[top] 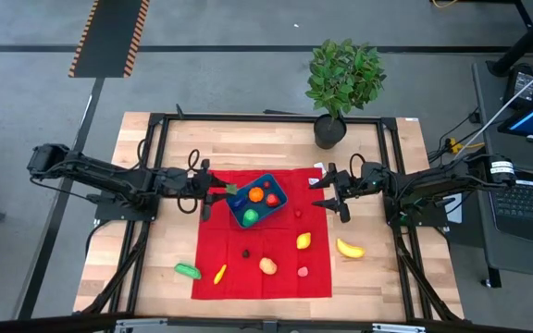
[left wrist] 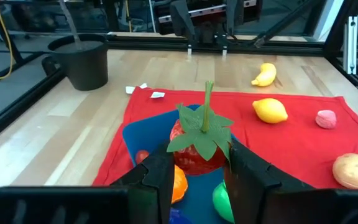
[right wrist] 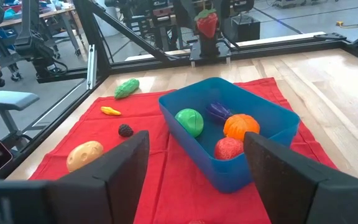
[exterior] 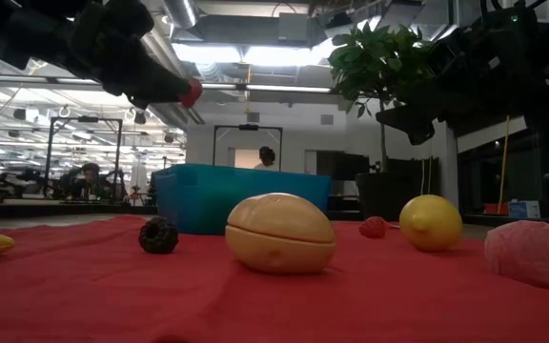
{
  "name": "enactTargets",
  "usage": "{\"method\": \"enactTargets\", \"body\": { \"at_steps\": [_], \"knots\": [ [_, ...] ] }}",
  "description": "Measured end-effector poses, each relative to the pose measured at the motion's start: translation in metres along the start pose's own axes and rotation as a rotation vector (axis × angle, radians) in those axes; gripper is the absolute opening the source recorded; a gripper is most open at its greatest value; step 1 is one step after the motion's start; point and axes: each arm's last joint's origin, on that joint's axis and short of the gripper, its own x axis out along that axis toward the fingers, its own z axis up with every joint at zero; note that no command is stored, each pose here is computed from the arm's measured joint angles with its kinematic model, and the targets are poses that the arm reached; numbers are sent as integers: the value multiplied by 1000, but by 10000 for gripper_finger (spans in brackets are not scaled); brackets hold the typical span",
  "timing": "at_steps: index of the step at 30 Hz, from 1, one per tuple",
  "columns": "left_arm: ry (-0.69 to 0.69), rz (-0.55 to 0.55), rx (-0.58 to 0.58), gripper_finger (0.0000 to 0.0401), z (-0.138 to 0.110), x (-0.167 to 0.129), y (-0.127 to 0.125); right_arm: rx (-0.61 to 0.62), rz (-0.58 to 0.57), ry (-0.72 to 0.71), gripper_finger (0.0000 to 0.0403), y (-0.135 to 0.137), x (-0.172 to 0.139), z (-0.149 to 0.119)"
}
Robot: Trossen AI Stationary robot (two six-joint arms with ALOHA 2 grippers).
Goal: Pick and placing Produce into tupperware
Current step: Put the strawberry into the blue bin
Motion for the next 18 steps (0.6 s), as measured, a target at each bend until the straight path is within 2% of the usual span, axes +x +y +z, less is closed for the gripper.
{"method": "enactTargets", "body": {
  "at_steps": [12,18],
  "knots": [
    [21,19,-9,105,-3,3,0,-21,0,0,264,0,0,0],
    [82,23,23,105,5,22,-4,-20,0,0,264,0,0,0]
  ]
}}
